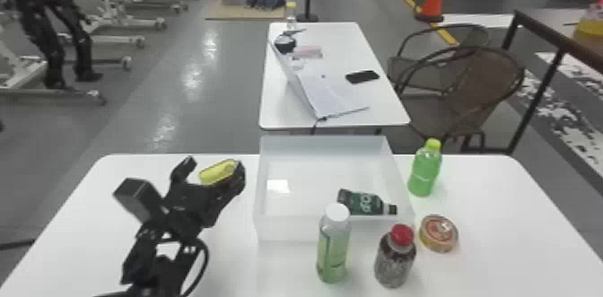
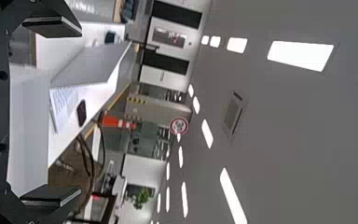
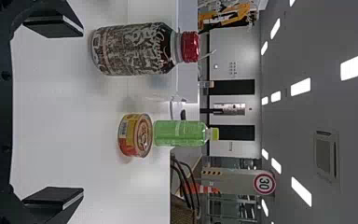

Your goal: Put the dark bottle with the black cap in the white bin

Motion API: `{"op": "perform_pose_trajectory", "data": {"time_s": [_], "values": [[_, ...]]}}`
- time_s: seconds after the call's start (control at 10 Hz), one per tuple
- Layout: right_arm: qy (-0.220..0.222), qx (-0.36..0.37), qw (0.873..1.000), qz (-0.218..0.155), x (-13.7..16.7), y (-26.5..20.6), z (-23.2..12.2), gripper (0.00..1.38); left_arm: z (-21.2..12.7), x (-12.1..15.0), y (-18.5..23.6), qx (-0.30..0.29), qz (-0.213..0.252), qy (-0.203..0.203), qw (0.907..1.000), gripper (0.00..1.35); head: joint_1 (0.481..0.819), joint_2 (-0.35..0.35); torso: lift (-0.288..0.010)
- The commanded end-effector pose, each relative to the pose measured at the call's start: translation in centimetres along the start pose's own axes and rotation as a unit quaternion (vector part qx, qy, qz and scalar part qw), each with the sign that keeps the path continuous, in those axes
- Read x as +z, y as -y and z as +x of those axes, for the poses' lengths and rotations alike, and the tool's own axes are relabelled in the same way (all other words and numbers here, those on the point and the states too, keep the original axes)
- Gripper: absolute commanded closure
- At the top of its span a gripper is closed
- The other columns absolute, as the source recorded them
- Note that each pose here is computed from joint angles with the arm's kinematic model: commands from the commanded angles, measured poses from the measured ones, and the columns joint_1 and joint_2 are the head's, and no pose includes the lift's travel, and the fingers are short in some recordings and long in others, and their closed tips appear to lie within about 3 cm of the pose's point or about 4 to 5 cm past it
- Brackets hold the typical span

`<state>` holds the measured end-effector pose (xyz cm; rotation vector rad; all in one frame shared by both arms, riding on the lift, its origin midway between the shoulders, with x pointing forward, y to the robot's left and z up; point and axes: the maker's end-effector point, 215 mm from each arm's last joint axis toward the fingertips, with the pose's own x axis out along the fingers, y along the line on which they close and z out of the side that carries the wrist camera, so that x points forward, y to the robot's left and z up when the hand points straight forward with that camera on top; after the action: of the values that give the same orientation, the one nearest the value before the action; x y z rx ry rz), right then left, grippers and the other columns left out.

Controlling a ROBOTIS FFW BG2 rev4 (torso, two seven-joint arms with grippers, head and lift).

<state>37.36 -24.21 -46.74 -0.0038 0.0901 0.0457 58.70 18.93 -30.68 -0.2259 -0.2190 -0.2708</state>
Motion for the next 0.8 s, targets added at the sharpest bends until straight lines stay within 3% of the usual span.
{"op": "perform_pose_trajectory", "data": {"time_s": [0.0,0.2,0.4,0.7], "values": [[0.002,0.000,1.000,-0.001,0.2,0.0,0.1,0.10,-5.9,-0.1,-3.9,0.056,0.024,-0.006,0.9981,0.12,0.549,0.000,-0.100],[0.000,0.001,1.000,-0.002,0.1,-0.1,-0.1,0.10,-13.5,-2.1,-7.2,0.131,0.042,-0.035,0.9899,0.12,0.549,0.000,-0.100],[0.000,0.001,1.000,-0.003,0.2,0.0,-0.3,0.10,-19.2,-4.0,-9.0,0.155,0.083,-0.075,0.9816,0.12,0.549,0.000,-0.100],[-0.002,0.000,1.000,-0.004,0.2,-0.1,-0.6,0.10,-24.6,-6.6,-10.1,0.160,0.129,-0.129,0.9701,0.12,0.549,0.000,-0.100]]}}
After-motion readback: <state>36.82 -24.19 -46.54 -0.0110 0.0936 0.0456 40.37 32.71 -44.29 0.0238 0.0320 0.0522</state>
